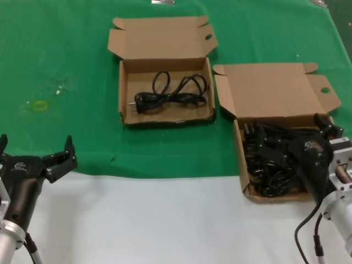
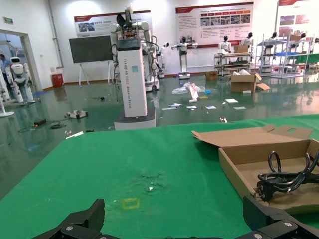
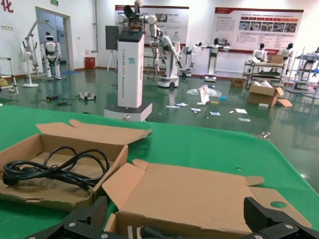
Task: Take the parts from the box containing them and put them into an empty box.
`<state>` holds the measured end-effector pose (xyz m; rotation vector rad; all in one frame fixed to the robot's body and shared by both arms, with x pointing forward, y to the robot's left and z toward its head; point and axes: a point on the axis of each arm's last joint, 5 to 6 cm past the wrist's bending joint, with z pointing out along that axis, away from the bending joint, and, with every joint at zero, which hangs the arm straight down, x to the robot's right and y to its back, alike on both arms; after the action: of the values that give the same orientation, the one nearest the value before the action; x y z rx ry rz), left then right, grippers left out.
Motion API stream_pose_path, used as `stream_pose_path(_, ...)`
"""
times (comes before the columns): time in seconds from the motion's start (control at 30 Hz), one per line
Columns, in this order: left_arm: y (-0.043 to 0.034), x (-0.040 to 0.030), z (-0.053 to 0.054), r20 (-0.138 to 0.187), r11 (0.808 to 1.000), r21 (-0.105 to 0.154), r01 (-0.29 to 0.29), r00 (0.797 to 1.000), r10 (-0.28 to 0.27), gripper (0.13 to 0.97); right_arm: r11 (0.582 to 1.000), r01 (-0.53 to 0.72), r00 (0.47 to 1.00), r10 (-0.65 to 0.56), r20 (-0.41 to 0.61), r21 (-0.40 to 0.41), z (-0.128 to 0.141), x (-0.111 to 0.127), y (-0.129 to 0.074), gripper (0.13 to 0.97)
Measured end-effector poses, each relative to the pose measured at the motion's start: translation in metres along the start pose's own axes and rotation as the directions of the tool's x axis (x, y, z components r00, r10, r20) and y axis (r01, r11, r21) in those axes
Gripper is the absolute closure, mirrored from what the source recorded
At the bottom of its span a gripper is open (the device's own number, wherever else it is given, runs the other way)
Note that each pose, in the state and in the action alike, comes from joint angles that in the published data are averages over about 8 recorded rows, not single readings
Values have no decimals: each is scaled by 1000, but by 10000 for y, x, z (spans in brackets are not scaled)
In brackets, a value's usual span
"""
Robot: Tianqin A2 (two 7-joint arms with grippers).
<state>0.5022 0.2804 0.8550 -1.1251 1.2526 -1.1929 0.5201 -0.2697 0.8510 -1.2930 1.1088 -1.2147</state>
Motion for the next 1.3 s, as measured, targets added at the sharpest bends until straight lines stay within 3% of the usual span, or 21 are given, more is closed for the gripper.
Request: stream_pose_path(1.3, 0, 0, 0, 0, 1000, 0, 0, 1000, 0, 132, 1000, 0, 1000, 0, 0, 0, 0, 0, 0, 130)
